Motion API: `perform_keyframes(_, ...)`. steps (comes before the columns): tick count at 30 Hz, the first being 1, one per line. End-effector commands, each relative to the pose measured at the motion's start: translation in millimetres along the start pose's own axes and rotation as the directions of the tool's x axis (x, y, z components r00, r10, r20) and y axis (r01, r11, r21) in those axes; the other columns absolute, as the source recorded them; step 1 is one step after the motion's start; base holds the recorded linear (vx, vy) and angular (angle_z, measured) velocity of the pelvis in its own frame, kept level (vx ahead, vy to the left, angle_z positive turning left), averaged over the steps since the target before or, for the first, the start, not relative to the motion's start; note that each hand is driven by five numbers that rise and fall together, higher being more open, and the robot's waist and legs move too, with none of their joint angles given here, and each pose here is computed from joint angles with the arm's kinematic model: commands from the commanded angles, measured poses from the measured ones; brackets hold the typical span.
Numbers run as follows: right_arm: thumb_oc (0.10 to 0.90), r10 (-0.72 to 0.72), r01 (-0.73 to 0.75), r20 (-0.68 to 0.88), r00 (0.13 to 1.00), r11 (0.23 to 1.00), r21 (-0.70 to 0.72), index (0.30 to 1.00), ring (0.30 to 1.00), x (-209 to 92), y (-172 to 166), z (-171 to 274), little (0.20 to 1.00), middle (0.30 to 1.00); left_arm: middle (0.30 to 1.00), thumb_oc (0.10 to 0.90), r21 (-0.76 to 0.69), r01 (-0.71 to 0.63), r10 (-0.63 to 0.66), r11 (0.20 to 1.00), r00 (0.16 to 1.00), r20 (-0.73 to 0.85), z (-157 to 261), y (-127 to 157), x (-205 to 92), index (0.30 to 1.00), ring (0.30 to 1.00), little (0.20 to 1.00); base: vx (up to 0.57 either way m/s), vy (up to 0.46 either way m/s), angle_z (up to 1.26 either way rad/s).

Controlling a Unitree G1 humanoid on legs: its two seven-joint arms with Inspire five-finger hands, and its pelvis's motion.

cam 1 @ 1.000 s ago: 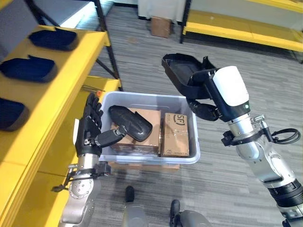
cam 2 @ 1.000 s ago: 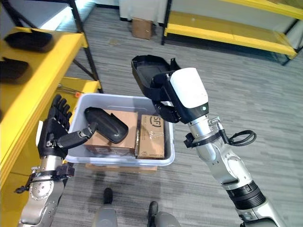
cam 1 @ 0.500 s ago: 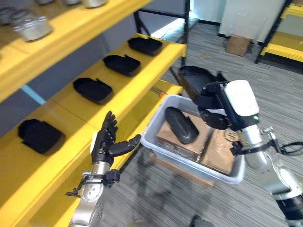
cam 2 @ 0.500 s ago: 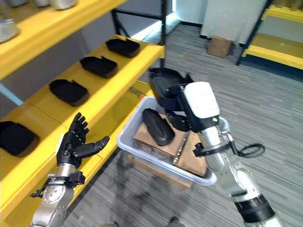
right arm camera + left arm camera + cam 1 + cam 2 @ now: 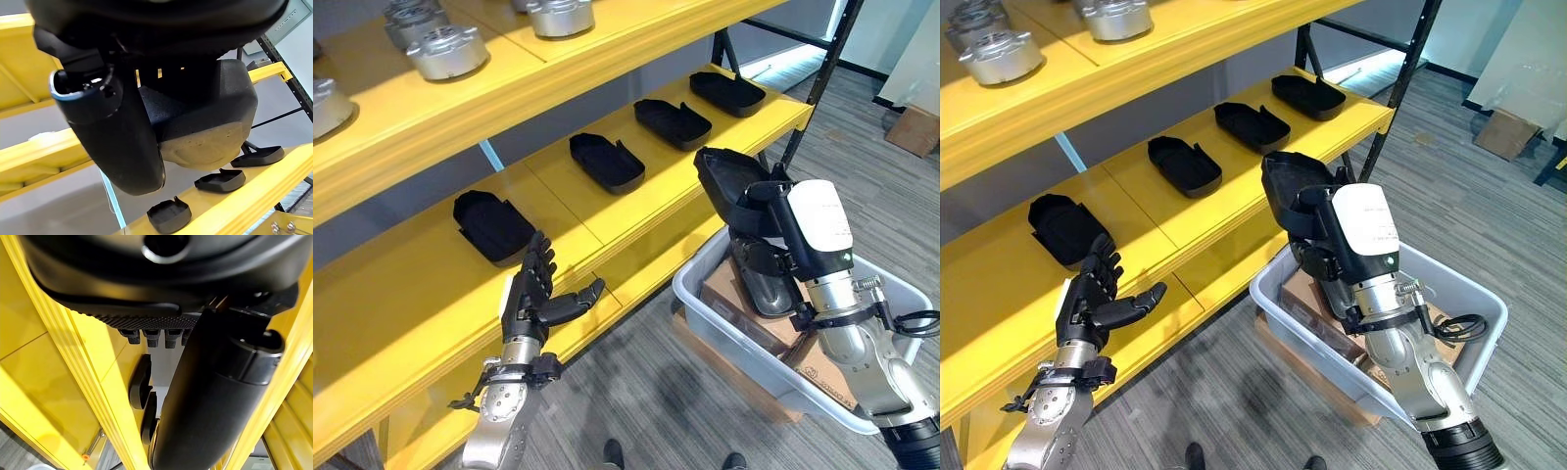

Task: Move parts from the plastic box to the shelf.

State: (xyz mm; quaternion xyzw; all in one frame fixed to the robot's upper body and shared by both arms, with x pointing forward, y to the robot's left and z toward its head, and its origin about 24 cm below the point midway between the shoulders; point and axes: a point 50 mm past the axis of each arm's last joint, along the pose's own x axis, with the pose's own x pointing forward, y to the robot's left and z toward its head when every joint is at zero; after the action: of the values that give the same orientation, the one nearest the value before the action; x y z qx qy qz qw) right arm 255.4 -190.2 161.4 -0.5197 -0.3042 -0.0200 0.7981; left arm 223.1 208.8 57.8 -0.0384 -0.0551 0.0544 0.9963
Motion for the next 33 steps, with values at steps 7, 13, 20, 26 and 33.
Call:
perform_keyframes(7, 0.4, -0.21, 0.214, 0.175, 0.962, 0.977, 0.0, 0.3, 0.3, 31.2, -28.7, 30.4, 0.3, 0.3, 1.0, 0.9, 0.075, 0.011, -0.033, 0.997, 0.955, 0.294, 54.0, 0.7, 17.2, 1.0, 1.0, 1.0, -0.04, 0.225, 0.06)
perform_keyframes(13, 0.4, -0.179, 0.179, 0.14, 0.974, 0.984, 0.014, 0.3, 0.3, 13.2, -31.1, 19.7, 0.3, 0.3, 1.0, 0.9, 0.072, 0.074, -0.09, 0.995, 0.962, 0.258, 45.6, -14.7, 25.1, 1.0, 1.0, 1.0, 0.04, 0.062, 0.52)
perform_keyframes(20, 0.4, -0.204, 0.2, 0.151, 0.967, 0.979, 0.038, 0.3, 0.3, 6.4, -35.9, 22.6, 0.3, 0.3, 1.0, 0.9, 0.027, 0.071, -0.076, 0.997, 0.963, 0.26, 43.7, -20.3, 22.5, 1.0, 1.0, 1.0, 0.08, -0.056, 0.45)
perform_keyframes(26, 0.4, -0.191, 0.187, 0.122, 0.974, 0.981, 0.046, 0.3, 0.3, -3.7, -37.1, 17.5, 0.3, 0.3, 1.0, 0.9, 0.064, 0.077, -0.09, 0.995, 0.968, 0.235, 38.7, -18.1, 17.5, 1.0, 1.0, 1.0, 0.04, -0.059, 0.02)
perform_keyframes(33, 0.4, -0.228, 0.231, 0.144, 0.963, 0.973, -0.001, 0.3, 0.3, -10.0, -58.6, 13.7, 0.3, 0.3, 1.0, 0.9, 0.062, 0.098, -0.11, 0.993, 0.964, 0.24, 42.6, -17.3, 14.6, 1.0, 1.0, 1.0, -0.09, -0.078, 0.36)
